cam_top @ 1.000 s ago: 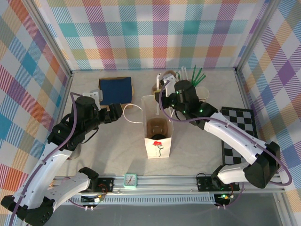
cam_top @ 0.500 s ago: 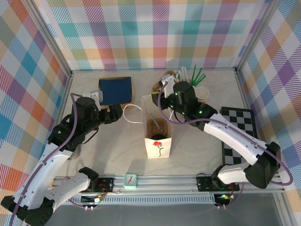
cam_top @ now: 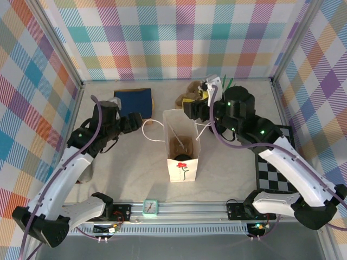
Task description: Pack the takeout coffee
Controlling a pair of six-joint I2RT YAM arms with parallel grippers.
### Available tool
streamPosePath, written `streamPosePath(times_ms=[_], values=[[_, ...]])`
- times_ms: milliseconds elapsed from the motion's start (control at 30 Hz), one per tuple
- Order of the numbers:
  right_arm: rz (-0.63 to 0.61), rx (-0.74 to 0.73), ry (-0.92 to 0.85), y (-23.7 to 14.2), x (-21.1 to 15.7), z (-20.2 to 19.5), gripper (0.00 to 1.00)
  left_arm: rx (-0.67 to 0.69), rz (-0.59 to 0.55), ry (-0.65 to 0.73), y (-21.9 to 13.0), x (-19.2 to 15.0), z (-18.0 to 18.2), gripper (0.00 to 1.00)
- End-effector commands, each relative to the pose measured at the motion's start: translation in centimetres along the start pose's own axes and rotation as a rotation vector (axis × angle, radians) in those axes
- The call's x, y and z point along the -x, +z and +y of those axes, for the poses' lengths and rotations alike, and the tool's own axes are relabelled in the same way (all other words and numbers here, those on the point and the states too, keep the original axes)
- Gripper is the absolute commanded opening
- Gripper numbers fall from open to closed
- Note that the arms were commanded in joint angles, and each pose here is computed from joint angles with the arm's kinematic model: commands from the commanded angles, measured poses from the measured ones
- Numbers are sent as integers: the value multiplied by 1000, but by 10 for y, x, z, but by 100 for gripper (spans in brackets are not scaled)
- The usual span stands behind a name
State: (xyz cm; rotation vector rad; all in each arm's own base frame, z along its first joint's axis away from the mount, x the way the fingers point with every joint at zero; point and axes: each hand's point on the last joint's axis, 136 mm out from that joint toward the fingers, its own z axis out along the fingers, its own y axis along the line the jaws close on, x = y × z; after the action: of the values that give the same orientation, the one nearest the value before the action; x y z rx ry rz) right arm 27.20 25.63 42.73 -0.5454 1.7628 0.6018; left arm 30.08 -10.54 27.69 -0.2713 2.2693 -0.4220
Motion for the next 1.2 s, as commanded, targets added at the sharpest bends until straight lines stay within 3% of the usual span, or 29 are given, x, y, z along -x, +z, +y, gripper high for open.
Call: streamPosePath(times_ms=[0,200,400,600,800,900,1067,1167], values=[[147,-56,37,-5,-26,-8,74,-29,-24,-69,5,22,-3,87],[368,-146,81,1,-67,-28,75,-20,19,-106,32,23,4,87],[537,-163,115,14,-107,-38,65,-3,49,-134,49,20,12,86],[588,-166,107,28,-119,-40,50,3,50,-130,50,20,14,86],[653,-148,101,43,-131,-38,46,18,49,-120,48,19,17,86],[672,-156,91,46,-134,-40,38,18,48,-119,47,20,17,86],[666,-175,73,47,-130,-44,13,17,47,-119,47,21,17,86],[657,-180,47,48,-123,-45,9,16,47,-117,47,22,17,86]])
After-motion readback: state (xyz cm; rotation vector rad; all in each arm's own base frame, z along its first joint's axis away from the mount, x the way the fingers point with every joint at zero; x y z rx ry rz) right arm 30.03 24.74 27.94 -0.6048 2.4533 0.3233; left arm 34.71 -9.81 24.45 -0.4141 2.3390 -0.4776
